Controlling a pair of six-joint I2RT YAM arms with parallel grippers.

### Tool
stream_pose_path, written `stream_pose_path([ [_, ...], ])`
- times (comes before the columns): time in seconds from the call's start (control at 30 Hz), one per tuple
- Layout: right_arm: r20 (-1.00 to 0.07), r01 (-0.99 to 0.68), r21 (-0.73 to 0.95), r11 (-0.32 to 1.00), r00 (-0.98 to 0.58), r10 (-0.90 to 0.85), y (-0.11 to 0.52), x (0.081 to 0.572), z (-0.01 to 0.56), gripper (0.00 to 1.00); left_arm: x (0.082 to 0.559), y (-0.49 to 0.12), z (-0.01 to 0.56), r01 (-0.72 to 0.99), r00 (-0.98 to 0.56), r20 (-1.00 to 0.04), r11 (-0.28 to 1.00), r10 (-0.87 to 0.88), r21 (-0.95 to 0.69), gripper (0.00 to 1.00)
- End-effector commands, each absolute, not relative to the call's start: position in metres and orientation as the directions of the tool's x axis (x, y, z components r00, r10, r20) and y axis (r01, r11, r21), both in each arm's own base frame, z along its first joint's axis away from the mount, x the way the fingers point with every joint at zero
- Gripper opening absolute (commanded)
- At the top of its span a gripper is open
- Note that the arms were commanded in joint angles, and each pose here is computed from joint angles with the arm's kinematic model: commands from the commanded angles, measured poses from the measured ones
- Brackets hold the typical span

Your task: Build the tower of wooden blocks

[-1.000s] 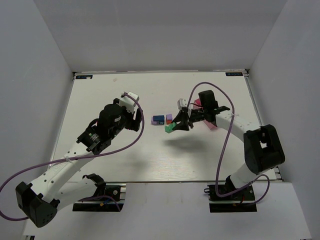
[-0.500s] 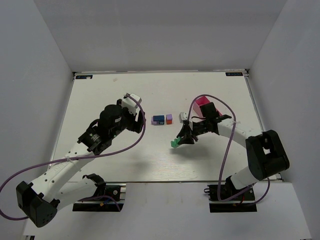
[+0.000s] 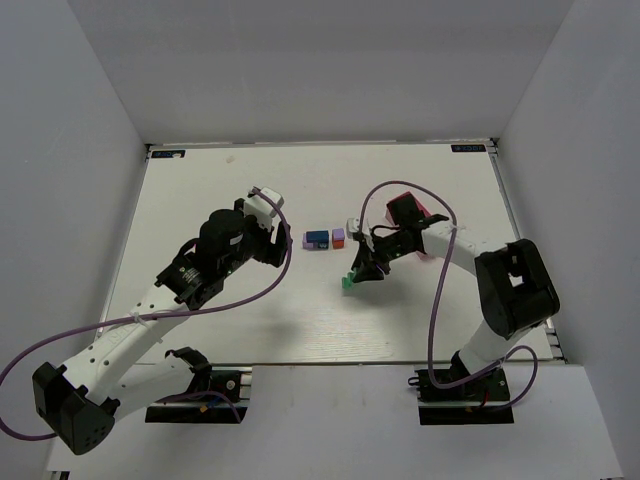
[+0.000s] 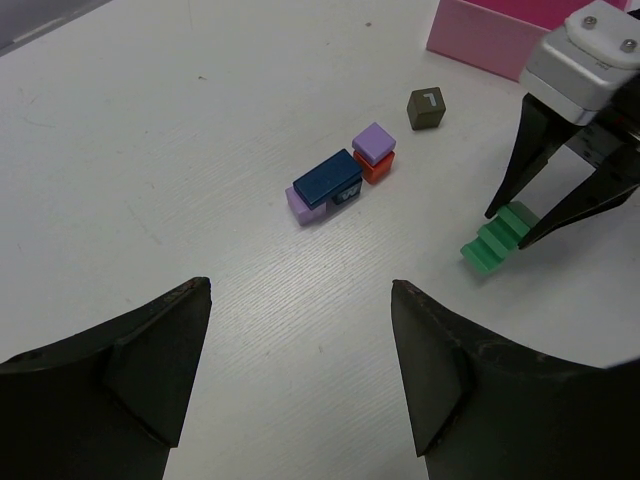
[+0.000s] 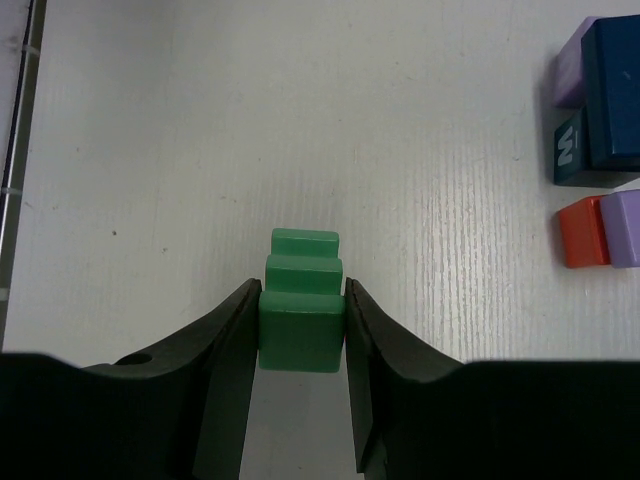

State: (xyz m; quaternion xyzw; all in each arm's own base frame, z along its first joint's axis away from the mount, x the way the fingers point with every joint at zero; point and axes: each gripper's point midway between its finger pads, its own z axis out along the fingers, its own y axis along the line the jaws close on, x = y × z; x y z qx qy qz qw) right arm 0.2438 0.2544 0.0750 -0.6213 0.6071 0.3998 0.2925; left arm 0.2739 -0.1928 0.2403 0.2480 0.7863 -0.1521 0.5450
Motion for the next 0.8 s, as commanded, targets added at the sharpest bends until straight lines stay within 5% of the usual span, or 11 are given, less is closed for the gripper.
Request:
stream_pose_path([
  [0.0, -0.833, -0.987, 0.127, -0.101, -0.051, -0.551, 0.256, 0.247, 0.078, 0.00, 0.272, -0.194, 0.248, 0.569, -0.260, -0.942, 0.822, 0.210, 0.027, 0.82],
  [0.5, -0.786, -0.985, 0.128, -0.115, -0.030, -0.618, 0.257, 0.247, 0.055, 0.00, 0.272, -0.194, 0.248, 0.569, -0.260, -0.942, 0.822, 0.210, 0.027, 0.82],
  [0.77, -0.753, -0.984, 0.131, -0.119, -0.021, -0.658, 0.248, 0.241, 0.047, 0.28, 0.272, -0.194, 0.248, 0.569, -0.260, -0.942, 0.822, 0.210, 0.027, 0.82],
])
